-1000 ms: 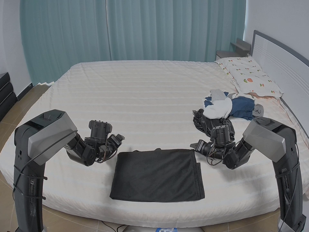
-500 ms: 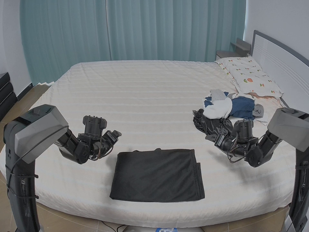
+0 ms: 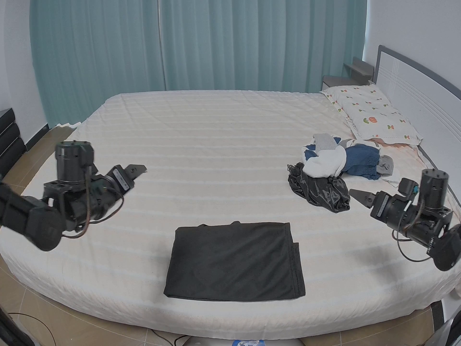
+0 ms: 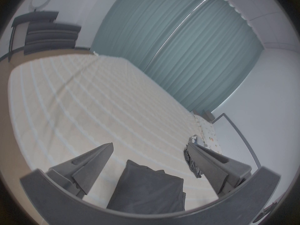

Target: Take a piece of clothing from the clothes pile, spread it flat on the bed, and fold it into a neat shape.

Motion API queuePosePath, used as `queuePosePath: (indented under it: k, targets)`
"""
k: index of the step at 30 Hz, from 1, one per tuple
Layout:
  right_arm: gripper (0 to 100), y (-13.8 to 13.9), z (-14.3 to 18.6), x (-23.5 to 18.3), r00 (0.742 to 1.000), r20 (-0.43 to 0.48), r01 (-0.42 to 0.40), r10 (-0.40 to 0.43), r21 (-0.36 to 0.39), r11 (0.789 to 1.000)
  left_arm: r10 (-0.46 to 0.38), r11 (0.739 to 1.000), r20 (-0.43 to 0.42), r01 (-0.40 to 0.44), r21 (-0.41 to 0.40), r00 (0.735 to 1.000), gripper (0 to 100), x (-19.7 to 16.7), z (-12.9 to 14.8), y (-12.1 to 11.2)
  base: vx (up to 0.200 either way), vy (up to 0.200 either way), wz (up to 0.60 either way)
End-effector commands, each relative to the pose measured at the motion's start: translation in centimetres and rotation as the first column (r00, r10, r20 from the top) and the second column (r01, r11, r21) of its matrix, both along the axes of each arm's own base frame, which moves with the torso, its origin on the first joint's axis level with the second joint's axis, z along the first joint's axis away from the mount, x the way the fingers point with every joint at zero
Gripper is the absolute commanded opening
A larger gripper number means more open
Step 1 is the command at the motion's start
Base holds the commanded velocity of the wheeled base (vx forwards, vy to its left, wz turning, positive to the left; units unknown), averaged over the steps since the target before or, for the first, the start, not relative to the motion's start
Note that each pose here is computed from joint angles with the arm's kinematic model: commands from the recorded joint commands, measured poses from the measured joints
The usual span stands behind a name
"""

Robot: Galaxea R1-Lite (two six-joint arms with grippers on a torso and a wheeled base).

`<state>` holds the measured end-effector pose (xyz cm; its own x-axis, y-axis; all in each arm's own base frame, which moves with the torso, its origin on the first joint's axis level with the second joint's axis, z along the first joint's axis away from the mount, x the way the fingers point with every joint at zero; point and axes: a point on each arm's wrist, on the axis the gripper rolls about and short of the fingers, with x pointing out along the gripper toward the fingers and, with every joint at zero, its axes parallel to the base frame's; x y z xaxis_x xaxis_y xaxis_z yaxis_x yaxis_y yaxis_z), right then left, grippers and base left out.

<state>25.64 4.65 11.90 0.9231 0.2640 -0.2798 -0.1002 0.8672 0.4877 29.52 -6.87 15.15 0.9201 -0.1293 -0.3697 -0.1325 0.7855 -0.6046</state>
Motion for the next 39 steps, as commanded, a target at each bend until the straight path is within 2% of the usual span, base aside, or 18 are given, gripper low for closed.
queuePosePath:
  k: [1,5,9,13,15,16,17,18,21,24,26,27,28,31,33,36,37,39]
  targets:
    - [100,-2.4,4.2,-9.4,0.965,0.264,0.034,-0.002,-0.116,0.993,0.024,0.993,0.248,-0.053,0.109,0.969,100,-10.8,5.4,3.0,0.000,0.000,0.00]
    - [100,-3.6,3.8,-12.5,0.951,0.307,0.099,-0.040,-0.180,0.979,0.046,0.973,0.326,-0.117,0.200,0.944,100,-15.0,5.6,4.1,0.000,0.000,0.00]
    - [100,-4.1,2.7,-15.8,0.941,0.337,0.131,-0.036,-0.262,0.956,0.059,0.936,0.374,-0.181,0.301,0.926,100,-18.8,4.9,5.1,0.000,0.000,0.00]
    - [100,-4.2,2.6,-17.8,0.930,0.366,0.138,-0.011,-0.321,0.937,0.065,0.915,0.378,-0.206,0.346,0.924,100,-20.8,4.3,5.6,0.000,0.000,0.00]
    - [100,-4.2,2.3,-19.8,0.925,0.379,0.142,0.019,-0.392,0.909,0.085,0.887,0.370,-0.240,0.395,0.925,100,-22.8,4.1,6.1,0.000,0.000,0.00]
    - [100,-4.2,2.2,-20.0,0.926,0.378,0.140,0.023,-0.401,0.905,0.087,0.883,0.368,-0.243,0.401,0.926,100,-23.0,4.0,6.2,0.000,0.000,0.00]
    - [100,-4.3,1.8,-21.1,0.925,0.377,0.141,0.042,-0.445,0.884,0.091,0.867,0.364,-0.254,0.429,0.927,100,-24.2,3.7,6.5,0.000,0.000,0.00]
    - [100,-4.3,1.6,-21.9,0.923,0.382,0.144,0.051,-0.464,0.874,0.089,0.857,0.363,-0.257,0.446,0.927,100,-24.9,3.5,6.7,0.000,0.000,0.00]
    - [100,-4.3,1.3,-23.4,0.919,0.390,0.148,0.063,-0.489,0.860,0.088,0.836,0.368,-0.269,0.478,0.926,100,-26.6,3.0,7.1,0.000,0.000,0.00]
    - [100,-4.4,1.1,-25.7,0.933,0.355,0.148,0.052,-0.513,0.845,0.112,0.788,0.370,-0.310,0.532,0.922,100,-28.8,2.2,7.7,0.000,0.000,0.00]
    - [100,-4.5,1.0,-26.9,0.947,0.322,0.179,-0.001,-0.523,0.833,0.128,0.742,0.354,-0.326,0.586,0.926,100,-29.9,1.5,7.9,0.000,0.000,0.00]
    - [100,-4.5,1.0,-27.2,0.948,0.317,0.189,-0.015,-0.526,0.830,0.130,0.732,0.354,-0.331,0.596,0.926,100,-30.2,1.4,7.9,0.000,0.000,0.00]
    - [100,-4.4,0.9,-28.2,0.952,0.301,0.214,-0.052,-0.537,0.816,0.145,0.696,0.355,-0.350,0.627,0.924,100,-31.0,0.9,8.0,0.000,0.000,0.00]
    - [100,-4.3,0.9,-29.6,0.951,0.294,0.254,-0.097,-0.561,0.788,0.181,0.631,0.380,-0.403,0.663,0.907,100,-32.3,0.5,8.0,0.000,0.000,0.00]
    - [100,-4.5,1.4,-29.9,0.937,0.309,0.321,-0.165,-0.570,0.756,0.207,0.587,0.412,-0.450,0.673,0.887,100,-33.1,0.6,7.9,0.000,0.000,0.00]
    - [100,-4.7,1.9,-30.2,0.914,0.327,0.394,-0.241,-0.569,0.722,0.210,0.561,0.447,-0.482,0.673,0.869,100,-33.8,0.6,7.8,0.000,0.000,0.00]
    - [100,-4.7,1.9,-30.2,0.913,0.330,0.393,-0.238,-0.568,0.723,0.205,0.558,0.449,-0.481,0.676,0.870,100,-33.9,0.5,7.8,0.000,0.000,0.00]
    - [100,-4.8,1.7,-30.5,0.916,0.353,0.371,-0.192,-0.561,0.740,0.193,0.561,0.448,-0.473,0.680,0.873,100,-34.1,-0.1,7.8,0.000,0.000,0.00]
